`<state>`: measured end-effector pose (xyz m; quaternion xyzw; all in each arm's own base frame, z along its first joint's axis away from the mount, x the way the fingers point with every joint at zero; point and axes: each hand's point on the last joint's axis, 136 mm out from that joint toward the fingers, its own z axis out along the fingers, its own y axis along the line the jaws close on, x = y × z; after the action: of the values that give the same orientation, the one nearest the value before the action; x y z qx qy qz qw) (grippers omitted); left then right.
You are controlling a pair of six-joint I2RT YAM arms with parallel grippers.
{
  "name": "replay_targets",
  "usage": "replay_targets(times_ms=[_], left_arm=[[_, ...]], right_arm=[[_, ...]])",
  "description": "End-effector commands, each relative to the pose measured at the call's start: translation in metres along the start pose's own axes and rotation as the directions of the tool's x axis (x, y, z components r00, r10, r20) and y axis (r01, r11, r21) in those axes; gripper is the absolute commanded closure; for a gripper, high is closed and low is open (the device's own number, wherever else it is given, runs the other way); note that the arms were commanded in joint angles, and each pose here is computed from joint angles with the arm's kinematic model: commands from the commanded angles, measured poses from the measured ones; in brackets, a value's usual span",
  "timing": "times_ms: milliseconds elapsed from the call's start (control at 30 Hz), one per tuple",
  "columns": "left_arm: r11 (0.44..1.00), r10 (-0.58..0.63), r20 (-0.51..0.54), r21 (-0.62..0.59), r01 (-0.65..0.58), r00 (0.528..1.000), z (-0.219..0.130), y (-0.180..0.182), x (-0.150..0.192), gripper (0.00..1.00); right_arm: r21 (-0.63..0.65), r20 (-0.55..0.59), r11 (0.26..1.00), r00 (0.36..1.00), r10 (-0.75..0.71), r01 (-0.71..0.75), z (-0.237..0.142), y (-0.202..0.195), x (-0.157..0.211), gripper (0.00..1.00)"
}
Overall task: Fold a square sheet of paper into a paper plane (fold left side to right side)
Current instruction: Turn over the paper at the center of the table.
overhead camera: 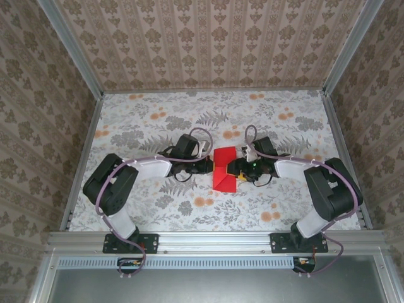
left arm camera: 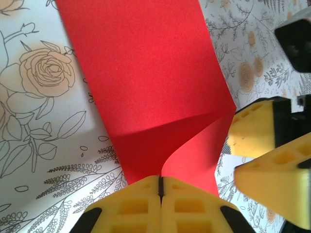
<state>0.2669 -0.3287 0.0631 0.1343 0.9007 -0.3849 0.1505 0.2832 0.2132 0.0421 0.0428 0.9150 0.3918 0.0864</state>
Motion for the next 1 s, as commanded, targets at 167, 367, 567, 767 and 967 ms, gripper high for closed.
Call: replay_targets(times_ms=[167, 367, 567, 767, 967], left_arm=[[1.000, 0.007, 0.020, -0.020, -0.007, 1.000, -0.008, 0.004, -0.002, 0.93], [1.000, -0.017, 0.074, -0.024, 0.019, 0.997, -0.027, 0.006, -0.011, 0.67], [0.999, -0.050, 0.187, 0.001, 0.050, 0.981, -0.073, 0.004, -0.031, 0.31], [0.991, -0.108, 0.344, 0.111, 0.074, 0.933, -0.137, -0.012, -0.056, 0.07], [0.950, -0.101, 0.433, 0.310, -0.042, 0.896, -0.191, -0.064, -0.082, 0.00]], right_arm=[[-0.110, -0.014, 0.994, 1.000, -0.006, 0.005, 0.020, 0.030, -0.014, 0.55], [-0.130, 0.025, 0.991, 0.999, -0.022, 0.025, 0.016, 0.038, -0.025, 0.83], [-0.197, 0.119, 0.973, 0.988, -0.098, 0.120, -0.017, 0.063, -0.049, 0.90], [-0.283, 0.250, 0.912, 0.941, -0.230, 0.298, -0.070, 0.108, -0.075, 0.90], [-0.403, 0.373, 0.772, 0.858, -0.352, 0.492, -0.122, 0.181, -0.087, 0.89]])
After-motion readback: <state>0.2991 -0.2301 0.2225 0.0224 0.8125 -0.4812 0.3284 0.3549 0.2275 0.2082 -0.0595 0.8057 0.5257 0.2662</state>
